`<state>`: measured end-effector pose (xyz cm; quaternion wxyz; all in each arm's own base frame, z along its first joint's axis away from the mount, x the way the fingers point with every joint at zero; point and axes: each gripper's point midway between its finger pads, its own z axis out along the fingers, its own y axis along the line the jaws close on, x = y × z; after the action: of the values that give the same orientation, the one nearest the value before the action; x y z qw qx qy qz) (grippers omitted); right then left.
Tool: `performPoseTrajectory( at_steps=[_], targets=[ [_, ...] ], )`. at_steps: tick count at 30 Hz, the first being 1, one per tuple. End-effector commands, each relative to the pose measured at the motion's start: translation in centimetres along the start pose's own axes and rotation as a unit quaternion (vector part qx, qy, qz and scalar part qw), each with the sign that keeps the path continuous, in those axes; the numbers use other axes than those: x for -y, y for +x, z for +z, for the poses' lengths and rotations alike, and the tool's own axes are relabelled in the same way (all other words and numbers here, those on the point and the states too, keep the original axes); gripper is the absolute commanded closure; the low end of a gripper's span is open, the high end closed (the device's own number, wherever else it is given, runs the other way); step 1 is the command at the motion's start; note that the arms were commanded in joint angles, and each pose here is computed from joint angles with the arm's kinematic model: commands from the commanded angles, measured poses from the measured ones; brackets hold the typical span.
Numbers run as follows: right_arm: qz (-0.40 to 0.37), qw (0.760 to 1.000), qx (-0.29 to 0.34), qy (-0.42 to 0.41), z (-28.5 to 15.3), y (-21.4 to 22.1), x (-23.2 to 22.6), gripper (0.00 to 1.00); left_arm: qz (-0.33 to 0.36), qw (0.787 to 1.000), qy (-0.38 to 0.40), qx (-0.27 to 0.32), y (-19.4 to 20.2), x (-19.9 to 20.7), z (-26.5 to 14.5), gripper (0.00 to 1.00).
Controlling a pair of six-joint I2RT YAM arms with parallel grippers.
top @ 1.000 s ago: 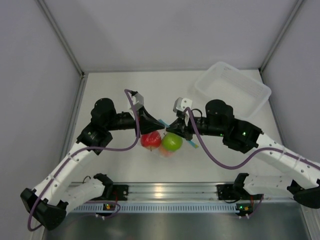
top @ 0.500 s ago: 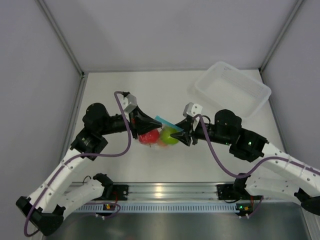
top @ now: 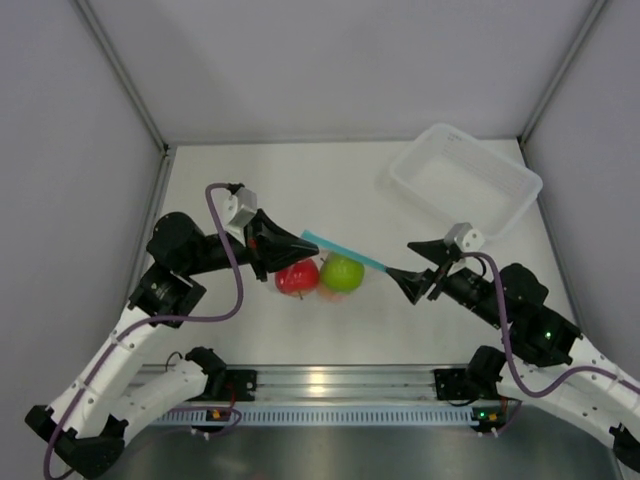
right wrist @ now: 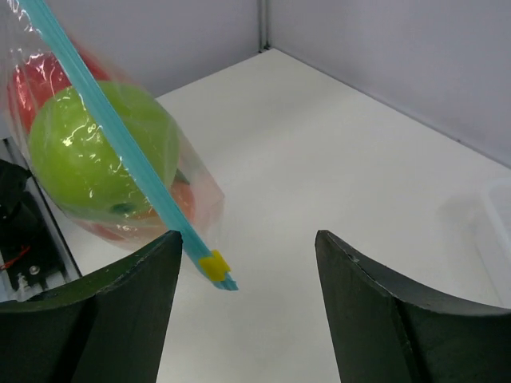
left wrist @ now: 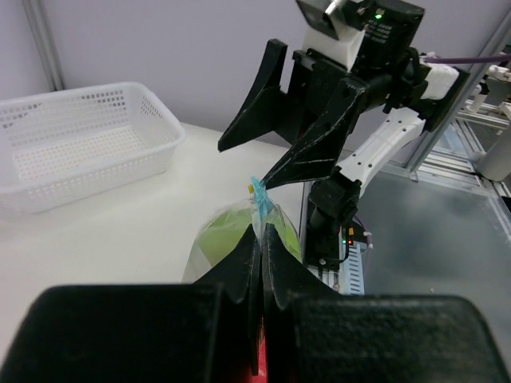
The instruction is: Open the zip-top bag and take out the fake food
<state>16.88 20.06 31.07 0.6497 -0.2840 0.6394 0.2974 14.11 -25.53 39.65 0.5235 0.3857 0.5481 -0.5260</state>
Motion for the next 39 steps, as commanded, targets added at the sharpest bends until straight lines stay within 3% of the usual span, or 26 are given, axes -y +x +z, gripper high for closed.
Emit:
performPoseTrajectory(
  at_steps=[1,4,7,9,13,16,17,20,22,23,33,39],
  targets=[
    [-0.002,0.996,0.040,-0.074,-0.3,-2.5,-2.5,0.31,0.060,0.996,0.057,0.042,-4.0,3.2,-0.6,1.00],
    [-0.017,0.991,0.016,-0.135,0.1,-2.7,-4.5,0.34,0.064,0.995,0.068,0.040,-4.0,3.6,-0.6,1.00],
    [-0.024,0.983,-0.002,-0.183,0.3,-2.8,-6.1,0.43,0.066,0.995,0.063,0.045,-4.5,3.6,-0.6,1.00],
    [-0.032,0.980,-0.025,-0.195,0.9,-2.1,-6.4,0.55,0.066,0.995,0.063,0.048,-4.7,3.6,-0.5,1.00],
    [-0.037,0.972,-0.033,-0.229,1.3,-1.7,-7.5,0.59,0.064,0.995,0.063,0.047,-4.9,3.4,-0.3,1.00],
    [-0.044,0.964,-0.035,-0.261,1.4,-1.8,-8.5,0.74,0.061,0.995,0.063,0.045,-4.8,3.2,-0.2,1.00],
    [-0.044,0.963,-0.035,-0.263,1.5,-1.9,-8.6,0.83,0.061,0.995,0.060,0.045,-4.7,3.1,-0.2,1.00],
    [-0.051,0.960,-0.037,-0.273,1.7,-1.8,-8.8,0.83,0.066,0.995,0.046,0.052,-4.8,2.8,-0.3,1.00],
    [-0.051,0.960,-0.037,-0.273,1.8,-1.9,-8.8,0.91,0.070,0.995,0.040,0.056,-5.0,2.7,-0.4,1.00],
    [-0.052,0.961,-0.037,-0.271,1.8,-1.8,-8.7,1.00,0.071,0.995,0.038,0.057,-5.0,2.6,-0.4,1.00],
    [-0.051,0.976,-0.054,-0.206,3.0,-2.1,-6.7,1.00,0.095,0.993,-0.019,0.061,-4.3,1.1,-1.2,1.00],
    [-0.082,0.972,-0.149,-0.161,5.1,-1.1,-4.6,1.00,0.082,0.992,-0.079,0.056,-1.8,-1.5,-1.7,0.95]
  ],
)
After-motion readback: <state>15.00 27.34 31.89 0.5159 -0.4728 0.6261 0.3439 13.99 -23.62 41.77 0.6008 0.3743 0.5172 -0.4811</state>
